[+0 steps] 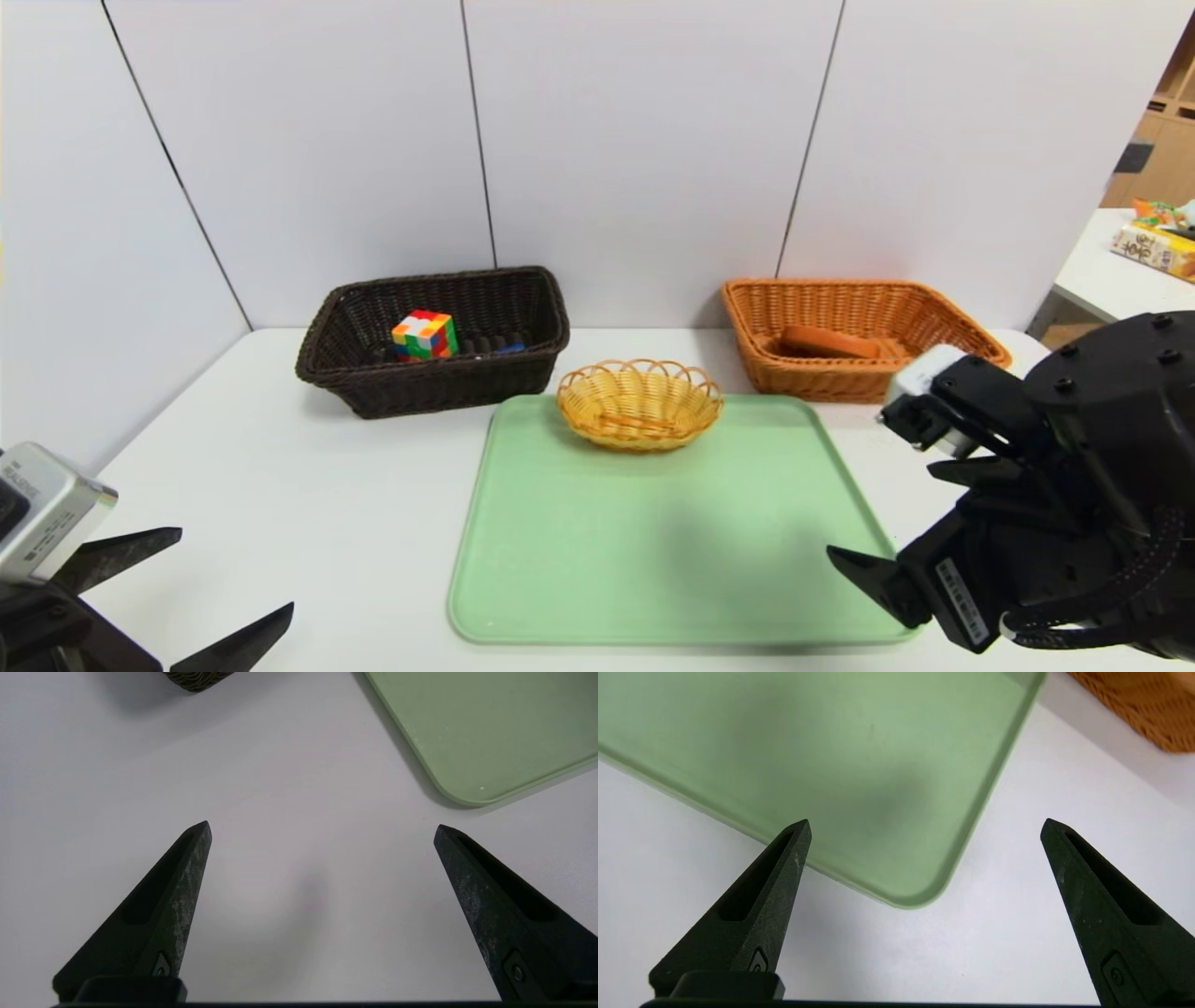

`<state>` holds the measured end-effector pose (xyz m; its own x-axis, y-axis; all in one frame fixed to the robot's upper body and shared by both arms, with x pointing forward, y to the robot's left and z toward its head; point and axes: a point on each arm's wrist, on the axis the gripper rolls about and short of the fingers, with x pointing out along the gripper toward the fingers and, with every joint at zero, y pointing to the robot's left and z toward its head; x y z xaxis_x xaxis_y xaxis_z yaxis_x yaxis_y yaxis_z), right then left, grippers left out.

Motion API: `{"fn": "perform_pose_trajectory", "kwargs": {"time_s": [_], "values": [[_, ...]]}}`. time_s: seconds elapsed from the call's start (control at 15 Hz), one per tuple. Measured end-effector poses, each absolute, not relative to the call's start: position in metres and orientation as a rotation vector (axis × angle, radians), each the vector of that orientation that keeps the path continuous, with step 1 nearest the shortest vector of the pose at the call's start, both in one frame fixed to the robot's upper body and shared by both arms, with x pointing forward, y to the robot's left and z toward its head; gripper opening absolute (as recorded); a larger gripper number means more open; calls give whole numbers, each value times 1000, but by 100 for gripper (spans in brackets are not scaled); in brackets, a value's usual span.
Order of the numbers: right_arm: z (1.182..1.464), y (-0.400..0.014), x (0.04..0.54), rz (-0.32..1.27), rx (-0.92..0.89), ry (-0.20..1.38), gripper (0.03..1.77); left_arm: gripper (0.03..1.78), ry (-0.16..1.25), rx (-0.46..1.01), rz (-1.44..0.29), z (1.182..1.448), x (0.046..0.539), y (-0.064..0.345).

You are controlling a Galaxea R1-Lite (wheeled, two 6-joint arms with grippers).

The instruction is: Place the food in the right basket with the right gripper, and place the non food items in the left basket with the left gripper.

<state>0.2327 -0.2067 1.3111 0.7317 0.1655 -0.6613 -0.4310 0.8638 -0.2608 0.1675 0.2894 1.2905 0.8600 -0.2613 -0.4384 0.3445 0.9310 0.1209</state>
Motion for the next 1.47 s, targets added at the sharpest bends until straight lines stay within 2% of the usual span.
{"fn": "perform_pose_trajectory", "kwargs": {"time_s": [0.67,1.47], "values": [[1296,-247,222,165,-304,718,169,169,426,195,-301,1292,168,291],[1294,-268,213,88,-264,704,169,169,417,152,-145,1293,169,306]]}}
